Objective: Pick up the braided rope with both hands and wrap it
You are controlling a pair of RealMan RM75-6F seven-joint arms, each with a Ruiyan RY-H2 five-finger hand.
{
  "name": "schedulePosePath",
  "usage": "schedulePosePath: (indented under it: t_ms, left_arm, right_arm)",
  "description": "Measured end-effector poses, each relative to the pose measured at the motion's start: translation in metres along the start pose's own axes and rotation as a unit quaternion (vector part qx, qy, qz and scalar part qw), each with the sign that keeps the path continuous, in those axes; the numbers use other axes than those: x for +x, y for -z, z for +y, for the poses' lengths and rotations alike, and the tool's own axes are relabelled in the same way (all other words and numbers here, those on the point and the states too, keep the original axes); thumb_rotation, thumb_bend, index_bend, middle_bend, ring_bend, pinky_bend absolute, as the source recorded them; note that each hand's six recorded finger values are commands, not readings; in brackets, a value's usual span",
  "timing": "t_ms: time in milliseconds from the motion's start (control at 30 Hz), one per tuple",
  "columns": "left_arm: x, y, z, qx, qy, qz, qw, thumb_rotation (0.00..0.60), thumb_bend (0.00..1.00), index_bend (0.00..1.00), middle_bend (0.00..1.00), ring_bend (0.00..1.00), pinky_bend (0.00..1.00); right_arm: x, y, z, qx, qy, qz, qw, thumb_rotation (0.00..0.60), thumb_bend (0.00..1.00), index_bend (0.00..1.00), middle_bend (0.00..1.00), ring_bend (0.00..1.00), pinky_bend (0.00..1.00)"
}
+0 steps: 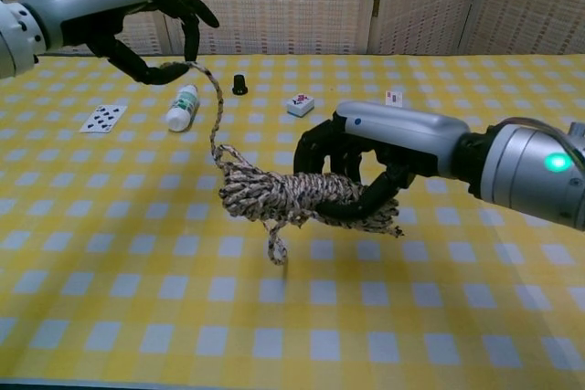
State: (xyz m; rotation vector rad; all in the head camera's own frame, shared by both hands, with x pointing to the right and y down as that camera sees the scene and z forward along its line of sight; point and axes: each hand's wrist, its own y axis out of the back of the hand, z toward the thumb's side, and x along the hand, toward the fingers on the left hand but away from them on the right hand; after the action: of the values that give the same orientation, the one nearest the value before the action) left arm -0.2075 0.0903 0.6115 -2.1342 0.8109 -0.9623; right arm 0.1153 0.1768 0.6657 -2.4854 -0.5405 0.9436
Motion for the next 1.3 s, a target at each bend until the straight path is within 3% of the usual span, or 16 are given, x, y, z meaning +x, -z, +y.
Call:
schedulePosePath:
  t_ms: [133,333,433,633,800,967,1167,1300]
  left_arm:
    - [-0.002,-0.028,0.0,-0.007,0.006,-0.031,0.9995,0.6,0.49,0.63,0.21,0.16,0.0]
    - [-0.016,-0.055,-0.001,-0.011,0.014,-0.062,0.998,0.6,0.49,0.63,0.21,0.15,0.0]
    - [-0.027,-0.06,-0.003,-0.01,0.017,-0.071,0.9973,0.6,0.49,0.62,0.21,0.15,0.0]
    - [-0.053,-0.061,-0.008,-0.011,0.019,-0.08,0.9966,0.6,0.49,0.62,0.21,0.15,0.0]
    - [-0.078,-0.047,-0.012,-0.02,0.019,-0.064,0.9975,0.6,0.49,0.63,0.21,0.15,0.0]
    - [-0.09,-0.023,-0.017,-0.027,0.021,-0.032,0.9989,0.6,0.49,0.63,0.21,0.15,0.0]
    - [-0.098,0.014,-0.024,-0.04,0.025,0.019,0.9987,0.6,0.49,0.63,0.21,0.15,0.0]
    - [-0.105,0.042,-0.029,-0.048,0.03,0.061,0.9966,0.6,0.49,0.63,0.21,0.15,0.0]
  right_arm:
    - [-0.012,-0.008,-0.005,-0.043,0.014,-0.007,0.999,0.6,0.51,0.68,0.6,0.64,0.5]
    - [-0.024,-0.007,0.001,-0.099,0.07,-0.022,0.9924,0.6,0.51,0.69,0.62,0.65,0.52]
    - [-0.029,-0.001,0.007,-0.127,0.111,-0.033,0.9851,0.6,0.51,0.7,0.62,0.66,0.52]
    - [-0.034,0.013,0.026,-0.194,0.208,-0.04,0.9579,0.6,0.51,0.7,0.63,0.67,0.54]
    - [-0.033,0.022,0.038,-0.242,0.258,-0.029,0.9349,0.6,0.51,0.71,0.63,0.69,0.56]
    - [-0.029,0.028,0.047,-0.29,0.282,-0.012,0.9145,0.6,0.51,0.72,0.64,0.69,0.56]
    - [-0.02,0.033,0.061,-0.324,0.287,0.001,0.9012,0.6,0.51,0.73,0.64,0.69,0.57]
    - [-0.016,0.035,0.066,-0.334,0.288,0.005,0.8975,0.6,0.51,0.73,0.64,0.69,0.57]
